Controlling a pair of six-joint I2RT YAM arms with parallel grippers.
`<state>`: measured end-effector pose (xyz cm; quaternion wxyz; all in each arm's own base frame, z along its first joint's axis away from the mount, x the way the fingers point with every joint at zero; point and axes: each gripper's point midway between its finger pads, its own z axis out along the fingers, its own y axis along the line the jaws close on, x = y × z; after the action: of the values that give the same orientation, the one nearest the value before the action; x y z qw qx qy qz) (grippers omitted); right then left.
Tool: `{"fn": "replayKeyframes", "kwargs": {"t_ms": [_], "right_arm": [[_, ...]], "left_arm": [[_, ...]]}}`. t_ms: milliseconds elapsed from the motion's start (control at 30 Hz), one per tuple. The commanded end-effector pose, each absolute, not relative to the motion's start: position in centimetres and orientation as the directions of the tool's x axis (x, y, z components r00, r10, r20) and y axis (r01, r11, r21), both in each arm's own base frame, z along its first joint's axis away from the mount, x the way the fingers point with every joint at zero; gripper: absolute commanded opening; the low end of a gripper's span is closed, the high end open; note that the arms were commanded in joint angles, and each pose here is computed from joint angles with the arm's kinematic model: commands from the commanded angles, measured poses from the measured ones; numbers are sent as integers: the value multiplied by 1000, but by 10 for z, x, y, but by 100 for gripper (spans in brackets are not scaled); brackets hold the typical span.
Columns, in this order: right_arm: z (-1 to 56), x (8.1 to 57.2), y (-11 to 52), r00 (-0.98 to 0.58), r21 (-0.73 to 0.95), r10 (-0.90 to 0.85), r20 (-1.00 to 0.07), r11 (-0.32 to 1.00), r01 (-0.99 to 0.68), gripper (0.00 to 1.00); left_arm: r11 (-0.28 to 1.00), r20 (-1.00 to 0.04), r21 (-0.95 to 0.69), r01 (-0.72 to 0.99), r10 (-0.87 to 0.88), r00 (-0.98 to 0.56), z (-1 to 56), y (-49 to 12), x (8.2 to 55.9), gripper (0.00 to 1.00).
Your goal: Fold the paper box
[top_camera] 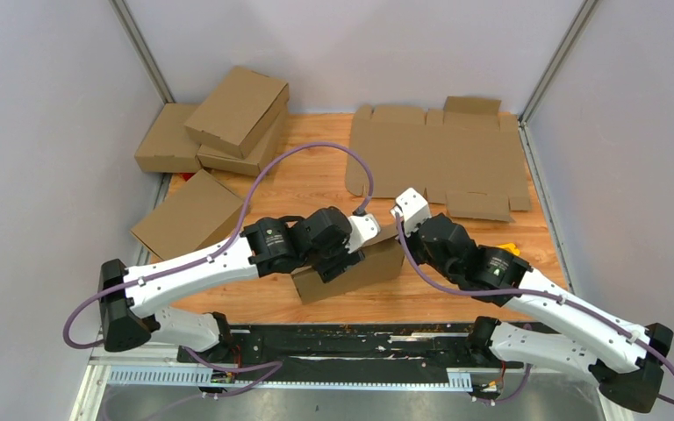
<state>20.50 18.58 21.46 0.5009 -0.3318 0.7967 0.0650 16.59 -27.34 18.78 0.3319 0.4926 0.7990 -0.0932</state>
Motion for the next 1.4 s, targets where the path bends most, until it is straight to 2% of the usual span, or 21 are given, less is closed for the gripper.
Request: {"fn": "replayKeyframes", "kwargs": {"t_ms": [0,200,433,567,700,833,1367], "right_arm": [[253,205,208,-271,-94,-309,-912,799,-594,0],[266,206,209,-282,-41,-240,-929,822,-568,0],[272,210,205,-294,-27,-218,-931,842,-539,0],[268,208,206,-310,-33,-241,-919,834,-551,0],[257,207,206,-317,-45,-266,-910,826,-562,0],[247,205,202,-317,-54,-275,-908,825,-563,0],[231,201,196,-313,-95,-329,-891,809,-581,0]], "left_arm": [[493,-564,214,843,767,-305,167,-281,168,69],[464,-518,225,857,801,-298,154,-290,164,70],[453,-495,238,859,818,-294,149,-293,167,80],[448,-525,243,861,807,-272,159,-297,169,90],[444,-606,228,866,761,-231,176,-305,170,100],[442,-654,192,876,724,-222,191,-308,169,100],[494,-700,123,861,658,-278,221,-289,168,99]]}}
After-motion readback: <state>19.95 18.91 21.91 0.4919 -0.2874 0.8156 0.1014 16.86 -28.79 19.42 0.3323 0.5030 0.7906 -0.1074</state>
